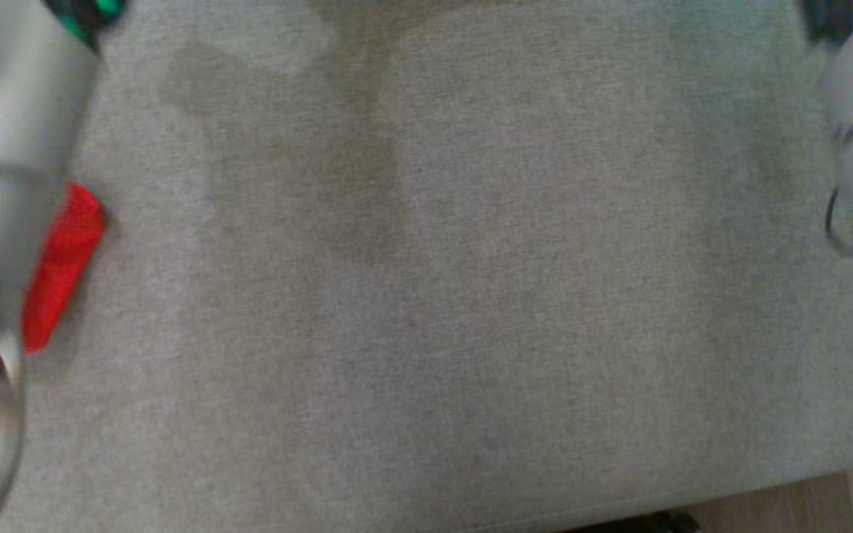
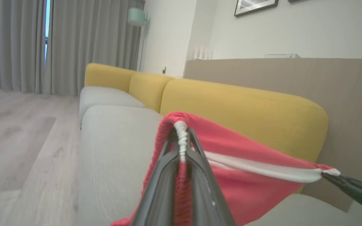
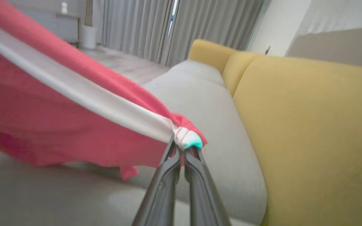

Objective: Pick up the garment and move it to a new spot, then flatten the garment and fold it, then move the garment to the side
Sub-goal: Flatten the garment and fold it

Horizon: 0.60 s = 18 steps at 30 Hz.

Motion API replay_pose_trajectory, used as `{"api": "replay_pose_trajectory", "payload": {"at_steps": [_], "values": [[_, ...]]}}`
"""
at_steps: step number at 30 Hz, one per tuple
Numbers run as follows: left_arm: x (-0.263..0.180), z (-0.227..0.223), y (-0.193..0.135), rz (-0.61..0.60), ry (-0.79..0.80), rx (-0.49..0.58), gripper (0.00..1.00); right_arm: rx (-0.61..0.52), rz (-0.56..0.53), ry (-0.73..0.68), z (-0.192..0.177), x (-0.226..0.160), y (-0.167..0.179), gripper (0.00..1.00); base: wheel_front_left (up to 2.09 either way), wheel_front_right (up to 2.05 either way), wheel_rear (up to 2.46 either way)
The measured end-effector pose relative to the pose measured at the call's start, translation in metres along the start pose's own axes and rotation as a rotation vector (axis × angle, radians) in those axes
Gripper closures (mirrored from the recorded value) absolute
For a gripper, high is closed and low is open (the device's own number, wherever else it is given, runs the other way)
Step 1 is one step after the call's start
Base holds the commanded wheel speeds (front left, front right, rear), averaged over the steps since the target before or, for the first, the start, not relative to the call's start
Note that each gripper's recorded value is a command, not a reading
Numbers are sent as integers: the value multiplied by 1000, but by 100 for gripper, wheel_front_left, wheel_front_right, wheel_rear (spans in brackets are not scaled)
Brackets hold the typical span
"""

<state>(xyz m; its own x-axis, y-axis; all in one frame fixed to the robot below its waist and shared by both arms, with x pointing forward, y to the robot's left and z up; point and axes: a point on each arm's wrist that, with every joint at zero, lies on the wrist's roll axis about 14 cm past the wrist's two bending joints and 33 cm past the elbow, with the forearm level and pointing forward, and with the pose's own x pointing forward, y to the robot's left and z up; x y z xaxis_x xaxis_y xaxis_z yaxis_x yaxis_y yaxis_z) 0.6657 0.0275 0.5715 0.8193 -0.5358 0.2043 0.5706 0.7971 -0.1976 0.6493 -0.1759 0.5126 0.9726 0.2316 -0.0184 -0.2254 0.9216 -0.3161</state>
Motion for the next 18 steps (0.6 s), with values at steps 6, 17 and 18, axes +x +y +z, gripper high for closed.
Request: {"api": "replay_pose_trajectory", "payload": {"at_steps": [6, 17, 18], "values": [[-55, -59, -18, -14, 146, -63, 100, -13, 100, 220, -78, -48, 31, 100, 0, 0, 0], [-153, -100, -67, -89, 343, -40, 100, 5, 198, 353, -97, -118, 40, 100, 0, 0, 0], [-159, -100, -70, -92, 349, -39, 100, 7, 205, 361, -96, -124, 39, 100, 0, 0, 0]]}}
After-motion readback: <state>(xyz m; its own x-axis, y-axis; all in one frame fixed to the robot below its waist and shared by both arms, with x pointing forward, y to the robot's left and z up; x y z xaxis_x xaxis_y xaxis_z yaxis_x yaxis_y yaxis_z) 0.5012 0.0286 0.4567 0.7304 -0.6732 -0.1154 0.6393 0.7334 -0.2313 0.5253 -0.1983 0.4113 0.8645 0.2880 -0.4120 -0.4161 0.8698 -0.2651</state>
